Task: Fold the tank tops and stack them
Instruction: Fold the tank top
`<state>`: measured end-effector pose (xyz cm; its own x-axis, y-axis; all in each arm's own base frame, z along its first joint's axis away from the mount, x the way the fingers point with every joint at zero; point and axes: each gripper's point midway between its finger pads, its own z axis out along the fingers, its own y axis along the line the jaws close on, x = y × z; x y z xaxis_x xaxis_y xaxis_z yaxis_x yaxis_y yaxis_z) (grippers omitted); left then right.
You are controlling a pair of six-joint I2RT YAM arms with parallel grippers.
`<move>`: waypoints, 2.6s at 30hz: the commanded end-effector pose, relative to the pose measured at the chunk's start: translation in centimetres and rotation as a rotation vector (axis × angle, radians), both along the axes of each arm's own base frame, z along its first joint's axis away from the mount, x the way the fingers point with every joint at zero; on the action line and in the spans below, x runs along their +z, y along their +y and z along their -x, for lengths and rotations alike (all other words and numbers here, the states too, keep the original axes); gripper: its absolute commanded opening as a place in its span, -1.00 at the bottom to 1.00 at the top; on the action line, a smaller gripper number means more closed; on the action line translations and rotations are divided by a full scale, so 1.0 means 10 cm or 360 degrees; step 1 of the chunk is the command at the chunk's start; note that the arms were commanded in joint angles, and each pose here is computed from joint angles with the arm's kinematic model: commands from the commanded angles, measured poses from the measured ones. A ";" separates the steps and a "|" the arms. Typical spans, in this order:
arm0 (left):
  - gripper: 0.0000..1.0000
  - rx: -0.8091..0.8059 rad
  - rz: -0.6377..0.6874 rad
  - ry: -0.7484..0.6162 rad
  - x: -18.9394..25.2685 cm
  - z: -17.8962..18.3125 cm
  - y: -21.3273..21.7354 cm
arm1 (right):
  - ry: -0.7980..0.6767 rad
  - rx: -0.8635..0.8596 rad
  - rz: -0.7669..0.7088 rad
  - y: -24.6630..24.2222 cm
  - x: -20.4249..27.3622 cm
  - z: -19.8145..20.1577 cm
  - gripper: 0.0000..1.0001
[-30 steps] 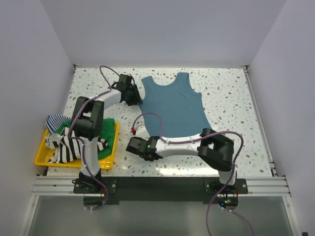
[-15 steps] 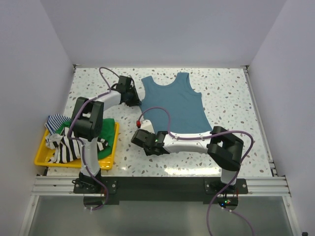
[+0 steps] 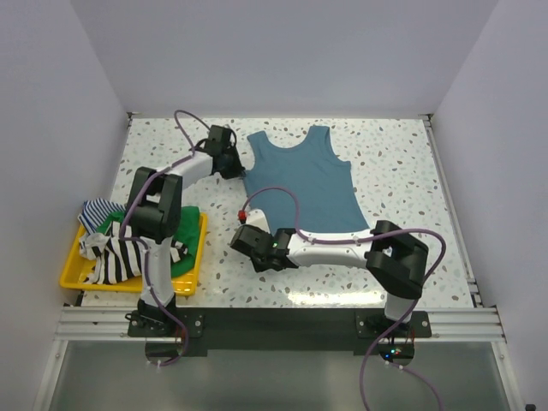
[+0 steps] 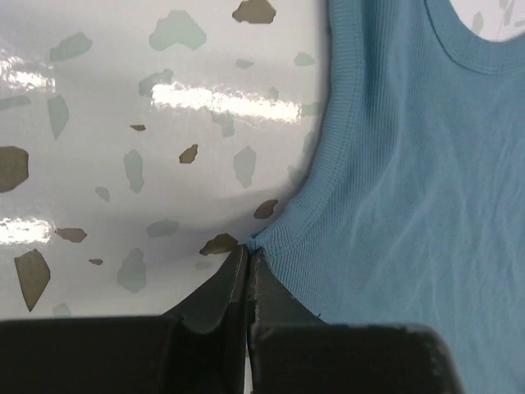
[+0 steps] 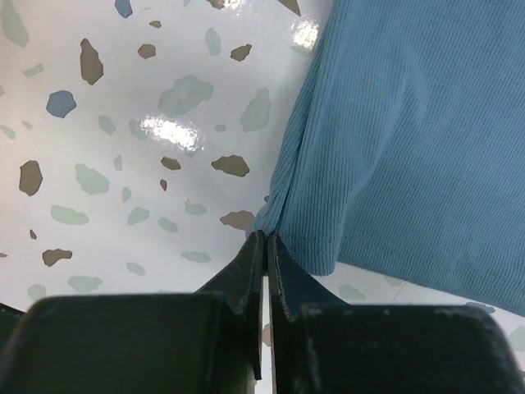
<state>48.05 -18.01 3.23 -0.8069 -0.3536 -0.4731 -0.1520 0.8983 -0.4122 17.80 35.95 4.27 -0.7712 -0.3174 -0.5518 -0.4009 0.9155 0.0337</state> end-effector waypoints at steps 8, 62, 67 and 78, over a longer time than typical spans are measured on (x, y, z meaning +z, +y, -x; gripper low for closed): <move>-1.00 0.0072 -0.0041 -0.0141 0.39 -0.42 0.20 | 0.0007 0.0069 -0.0149 0.32 0.24 0.08 -1.00; -1.00 -0.0260 0.0051 -0.0163 0.30 -0.48 -1.30 | 0.0011 -0.0455 -0.0255 -0.90 0.10 -0.11 -1.00; -0.85 -0.0289 0.0033 -0.0170 0.28 -0.48 -1.29 | 0.0009 -0.0477 -0.0249 -0.97 0.10 -0.09 -0.86; 0.14 -0.0358 0.0086 -0.0492 1.01 -0.62 -1.31 | -0.0196 -0.0535 -0.0224 -1.13 0.58 -0.26 -0.31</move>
<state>52.35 -31.01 5.57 -0.8064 -0.1898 -0.5601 0.0891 0.8972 -0.4325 18.64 24.50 6.67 -0.8054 -0.0032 -0.5927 -0.1048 0.9850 0.1370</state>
